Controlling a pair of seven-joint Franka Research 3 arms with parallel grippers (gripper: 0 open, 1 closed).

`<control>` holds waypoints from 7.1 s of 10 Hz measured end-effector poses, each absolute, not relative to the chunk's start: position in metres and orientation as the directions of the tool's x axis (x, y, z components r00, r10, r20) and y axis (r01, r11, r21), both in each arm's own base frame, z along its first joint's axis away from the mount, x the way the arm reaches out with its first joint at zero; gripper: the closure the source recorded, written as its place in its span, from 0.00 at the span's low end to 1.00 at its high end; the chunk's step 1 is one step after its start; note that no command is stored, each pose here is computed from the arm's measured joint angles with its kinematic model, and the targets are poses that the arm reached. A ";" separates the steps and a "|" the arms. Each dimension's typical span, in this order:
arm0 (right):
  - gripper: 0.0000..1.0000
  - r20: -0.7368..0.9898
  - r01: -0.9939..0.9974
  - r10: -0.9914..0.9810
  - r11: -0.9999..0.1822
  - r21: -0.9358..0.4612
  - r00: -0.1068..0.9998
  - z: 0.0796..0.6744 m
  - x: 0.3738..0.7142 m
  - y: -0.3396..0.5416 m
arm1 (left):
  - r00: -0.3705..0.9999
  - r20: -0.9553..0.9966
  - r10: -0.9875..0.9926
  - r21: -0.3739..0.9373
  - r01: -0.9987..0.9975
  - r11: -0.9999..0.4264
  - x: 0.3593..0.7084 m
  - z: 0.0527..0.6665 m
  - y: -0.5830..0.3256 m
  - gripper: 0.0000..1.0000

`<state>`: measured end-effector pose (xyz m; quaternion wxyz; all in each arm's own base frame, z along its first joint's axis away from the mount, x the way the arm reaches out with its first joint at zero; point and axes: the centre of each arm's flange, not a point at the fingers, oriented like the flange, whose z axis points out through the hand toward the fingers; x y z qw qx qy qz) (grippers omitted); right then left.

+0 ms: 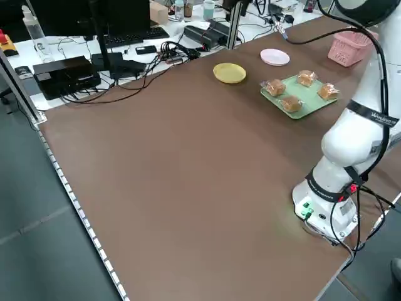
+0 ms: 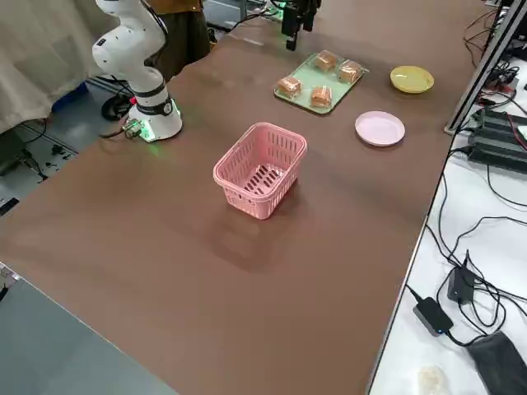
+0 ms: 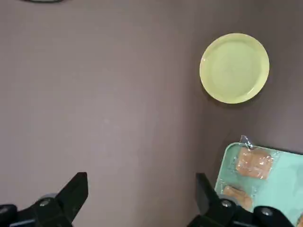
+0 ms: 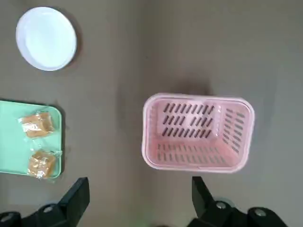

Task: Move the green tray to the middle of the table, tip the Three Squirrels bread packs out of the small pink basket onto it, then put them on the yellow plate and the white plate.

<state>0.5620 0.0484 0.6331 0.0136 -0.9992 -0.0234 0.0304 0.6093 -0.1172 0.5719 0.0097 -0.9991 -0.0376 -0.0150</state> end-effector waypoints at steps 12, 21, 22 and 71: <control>0.08 -0.019 0.145 0.146 -0.988 -0.056 0.989 0.383 0.576 0.329 | 0.989 -0.040 -0.140 0.119 -0.134 -0.984 0.603 0.422 -0.204 0.00; 0.10 -0.060 0.161 0.166 -0.984 -0.080 0.984 0.256 0.505 0.413 | 0.983 -0.062 -0.172 0.025 -0.171 -0.985 0.557 0.283 -0.387 0.00; 0.10 -0.059 0.162 0.167 -0.983 -0.080 0.984 0.243 0.503 0.415 | 0.986 -0.060 -0.156 0.027 -0.154 -0.988 0.555 0.273 -0.392 0.00; 0.01 0.174 0.175 0.150 -0.975 -0.138 0.973 0.270 0.698 0.352 | 0.931 0.366 -0.002 0.091 -0.038 -0.995 0.719 0.231 -0.308 0.46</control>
